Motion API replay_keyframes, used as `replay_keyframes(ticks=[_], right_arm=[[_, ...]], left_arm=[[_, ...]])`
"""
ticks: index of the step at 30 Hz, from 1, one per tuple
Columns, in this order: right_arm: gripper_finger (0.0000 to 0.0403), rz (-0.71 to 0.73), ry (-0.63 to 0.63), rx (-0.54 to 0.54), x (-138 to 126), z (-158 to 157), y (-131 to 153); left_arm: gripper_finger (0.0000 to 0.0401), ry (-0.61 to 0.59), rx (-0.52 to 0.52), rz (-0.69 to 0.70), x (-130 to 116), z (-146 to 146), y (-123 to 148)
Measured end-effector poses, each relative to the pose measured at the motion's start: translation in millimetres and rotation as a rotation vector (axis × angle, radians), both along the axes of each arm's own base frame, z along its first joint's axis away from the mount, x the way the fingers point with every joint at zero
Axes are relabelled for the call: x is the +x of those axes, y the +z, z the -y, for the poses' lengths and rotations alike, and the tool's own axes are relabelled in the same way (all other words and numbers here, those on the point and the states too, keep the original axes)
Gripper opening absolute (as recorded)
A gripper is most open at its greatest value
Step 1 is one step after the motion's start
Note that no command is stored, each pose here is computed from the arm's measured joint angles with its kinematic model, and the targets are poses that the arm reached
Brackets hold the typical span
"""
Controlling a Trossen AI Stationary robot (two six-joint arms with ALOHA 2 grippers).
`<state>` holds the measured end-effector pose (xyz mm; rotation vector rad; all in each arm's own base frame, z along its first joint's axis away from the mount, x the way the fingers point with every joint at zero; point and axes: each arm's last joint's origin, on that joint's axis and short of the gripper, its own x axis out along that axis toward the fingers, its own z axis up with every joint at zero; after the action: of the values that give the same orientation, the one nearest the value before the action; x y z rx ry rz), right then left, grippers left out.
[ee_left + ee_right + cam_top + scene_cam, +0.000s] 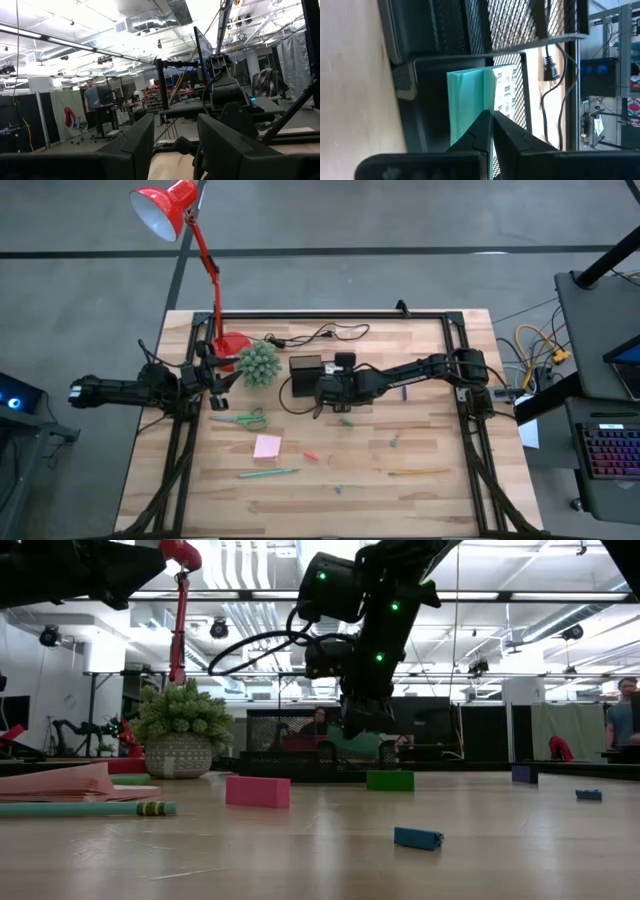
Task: Pick and place office supplies into organizer
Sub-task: Put the blue sticky notes into the desk organizer
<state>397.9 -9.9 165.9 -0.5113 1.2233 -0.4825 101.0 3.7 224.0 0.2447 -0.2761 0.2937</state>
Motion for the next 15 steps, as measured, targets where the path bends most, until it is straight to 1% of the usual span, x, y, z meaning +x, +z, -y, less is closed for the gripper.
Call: replay_keyframes(ticks=[5,15], right_arm=[[0.0008,-0.012,-0.004,0.001,-4.0,0.1,-7.3],[0.0008,0.041,-0.007,0.008,0.0,0.0,-6.5]], left_arm=[[0.0139,0.000,0.000,0.000,-0.1,0.0,0.0],[0.0139,0.000,0.000,-0.001,0.1,0.0,-0.1]])
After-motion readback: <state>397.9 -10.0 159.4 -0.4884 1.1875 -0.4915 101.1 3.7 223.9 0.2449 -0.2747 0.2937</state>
